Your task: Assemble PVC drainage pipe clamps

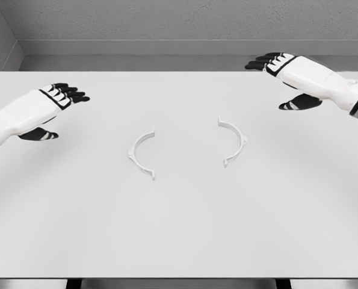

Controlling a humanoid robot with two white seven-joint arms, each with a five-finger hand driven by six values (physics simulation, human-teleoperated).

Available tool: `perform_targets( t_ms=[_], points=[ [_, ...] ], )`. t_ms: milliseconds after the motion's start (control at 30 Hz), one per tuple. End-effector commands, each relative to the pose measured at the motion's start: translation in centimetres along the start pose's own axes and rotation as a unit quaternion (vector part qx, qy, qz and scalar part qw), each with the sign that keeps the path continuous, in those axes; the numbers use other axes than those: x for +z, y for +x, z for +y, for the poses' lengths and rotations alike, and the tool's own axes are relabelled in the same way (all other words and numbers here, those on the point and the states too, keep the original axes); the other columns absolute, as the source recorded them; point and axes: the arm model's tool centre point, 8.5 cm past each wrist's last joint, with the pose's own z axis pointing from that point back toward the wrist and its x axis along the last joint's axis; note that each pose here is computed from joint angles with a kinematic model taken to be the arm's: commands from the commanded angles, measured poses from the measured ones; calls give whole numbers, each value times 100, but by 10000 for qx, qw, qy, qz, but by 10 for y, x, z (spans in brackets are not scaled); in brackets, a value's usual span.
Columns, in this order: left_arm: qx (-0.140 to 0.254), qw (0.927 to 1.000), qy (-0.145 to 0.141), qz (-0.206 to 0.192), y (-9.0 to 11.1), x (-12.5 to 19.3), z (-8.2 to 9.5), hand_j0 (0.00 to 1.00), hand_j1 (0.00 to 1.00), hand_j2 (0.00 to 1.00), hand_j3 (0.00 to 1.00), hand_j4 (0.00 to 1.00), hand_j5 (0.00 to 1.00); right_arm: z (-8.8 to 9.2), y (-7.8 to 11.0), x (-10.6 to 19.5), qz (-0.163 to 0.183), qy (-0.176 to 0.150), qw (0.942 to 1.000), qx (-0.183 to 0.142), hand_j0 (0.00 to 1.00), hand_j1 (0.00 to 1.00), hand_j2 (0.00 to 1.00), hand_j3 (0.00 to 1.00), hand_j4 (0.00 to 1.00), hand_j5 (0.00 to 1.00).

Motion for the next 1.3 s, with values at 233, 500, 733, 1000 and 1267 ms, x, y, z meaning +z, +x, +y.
perform_targets(
  t_ms=[233, 500, 733, 1000, 1267],
  points=[
    [224, 9993, 167, -253, 20, -23, -10, 100, 100, 100, 100, 100, 100, 75, -39, -39, 805, -209, 9900, -1139, 100, 100, 100, 100, 100, 100],
    [353, 9984, 142, -428, 34, -37, -20, 100, 100, 100, 100, 100, 100, 91, -38, -42, 862, -218, 9868, -1356, 100, 100, 100, 100, 100, 100],
    [483, 9970, 101, -597, 47, -49, -31, 100, 100, 100, 100, 100, 100, 97, -48, -19, 1058, -182, 9844, -1395, 100, 100, 100, 100, 100, 100],
    [587, 9956, -43, -733, 62, -66, -43, 100, 100, 100, 100, 100, 100, 102, -33, -21, 866, -131, 9874, -1319, 100, 100, 100, 100, 100, 100],
    [601, 9944, -62, -863, 71, -78, -44, 100, 100, 100, 100, 100, 100, 108, -27, -25, 788, -52, 9880, -1330, 100, 100, 100, 100, 100, 100]
  ],
)
